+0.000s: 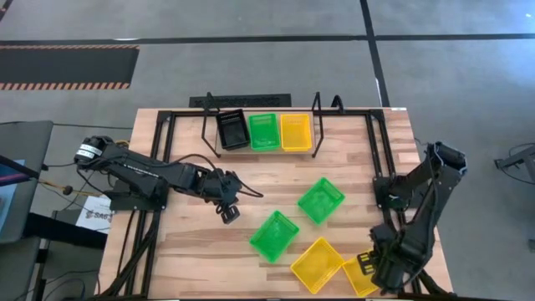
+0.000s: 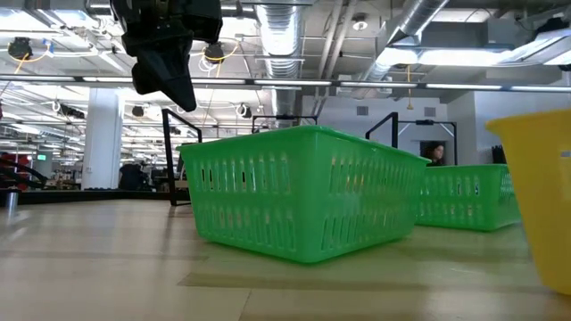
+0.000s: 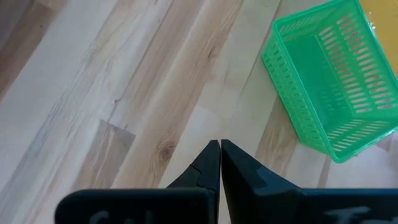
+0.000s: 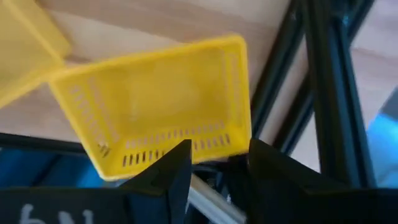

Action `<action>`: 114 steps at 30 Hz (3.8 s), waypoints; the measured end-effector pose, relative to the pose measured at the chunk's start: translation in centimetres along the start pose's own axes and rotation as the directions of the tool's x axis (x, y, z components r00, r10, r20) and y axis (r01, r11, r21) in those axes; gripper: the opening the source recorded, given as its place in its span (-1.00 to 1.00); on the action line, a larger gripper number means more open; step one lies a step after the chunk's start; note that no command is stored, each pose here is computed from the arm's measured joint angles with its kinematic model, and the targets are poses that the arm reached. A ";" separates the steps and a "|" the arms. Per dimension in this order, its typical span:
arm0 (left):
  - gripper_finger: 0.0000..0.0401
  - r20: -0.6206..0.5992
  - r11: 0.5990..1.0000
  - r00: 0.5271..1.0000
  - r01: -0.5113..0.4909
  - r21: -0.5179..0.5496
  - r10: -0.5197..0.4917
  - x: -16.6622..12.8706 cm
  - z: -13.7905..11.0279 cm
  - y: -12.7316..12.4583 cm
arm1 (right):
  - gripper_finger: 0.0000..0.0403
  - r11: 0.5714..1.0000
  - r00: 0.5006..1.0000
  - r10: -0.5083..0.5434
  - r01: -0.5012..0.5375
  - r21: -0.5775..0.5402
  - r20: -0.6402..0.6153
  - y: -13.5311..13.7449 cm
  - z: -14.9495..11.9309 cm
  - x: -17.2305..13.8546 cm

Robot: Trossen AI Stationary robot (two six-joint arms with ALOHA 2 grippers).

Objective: Stack baskets on shelf by color
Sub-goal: Stack the right yellow bin on top of the yellow bin on the shelf

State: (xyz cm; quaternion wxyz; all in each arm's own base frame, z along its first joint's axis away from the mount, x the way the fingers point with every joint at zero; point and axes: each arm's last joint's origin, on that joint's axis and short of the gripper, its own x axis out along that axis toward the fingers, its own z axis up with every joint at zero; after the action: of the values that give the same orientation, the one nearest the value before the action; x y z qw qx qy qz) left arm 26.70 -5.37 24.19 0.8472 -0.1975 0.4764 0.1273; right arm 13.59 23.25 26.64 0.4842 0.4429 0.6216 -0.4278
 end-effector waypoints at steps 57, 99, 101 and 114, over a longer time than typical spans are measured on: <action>-1.00 0.029 0.998 0.999 0.016 -0.068 -0.014 0.0 0.2 -0.2 | -0.22 0.590 0.984 -0.100 0.179 -0.787 0.149 5.0 3.1 3.2; -1.00 0.085 0.981 0.994 -0.051 -0.187 0.068 0.3 0.4 0.0 | -0.02 0.207 0.957 0.052 0.270 -0.940 0.286 2.2 4.0 4.6; -1.00 0.089 0.981 0.994 -0.048 -0.187 0.065 0.3 0.5 -0.1 | -0.02 0.199 0.958 0.068 0.260 -0.945 0.278 2.5 4.0 4.7; -1.00 0.085 0.982 0.995 -0.039 -0.183 0.055 0.2 0.1 -0.5 | -0.03 0.170 0.981 0.064 0.168 -0.971 0.181 2.4 3.5 6.7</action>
State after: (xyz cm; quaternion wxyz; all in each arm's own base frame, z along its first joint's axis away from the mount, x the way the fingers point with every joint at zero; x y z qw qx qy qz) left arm 27.11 -5.75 24.17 0.8431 -0.2566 0.4287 0.1988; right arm 15.77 21.39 19.23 0.6939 -0.0352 0.7190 0.0185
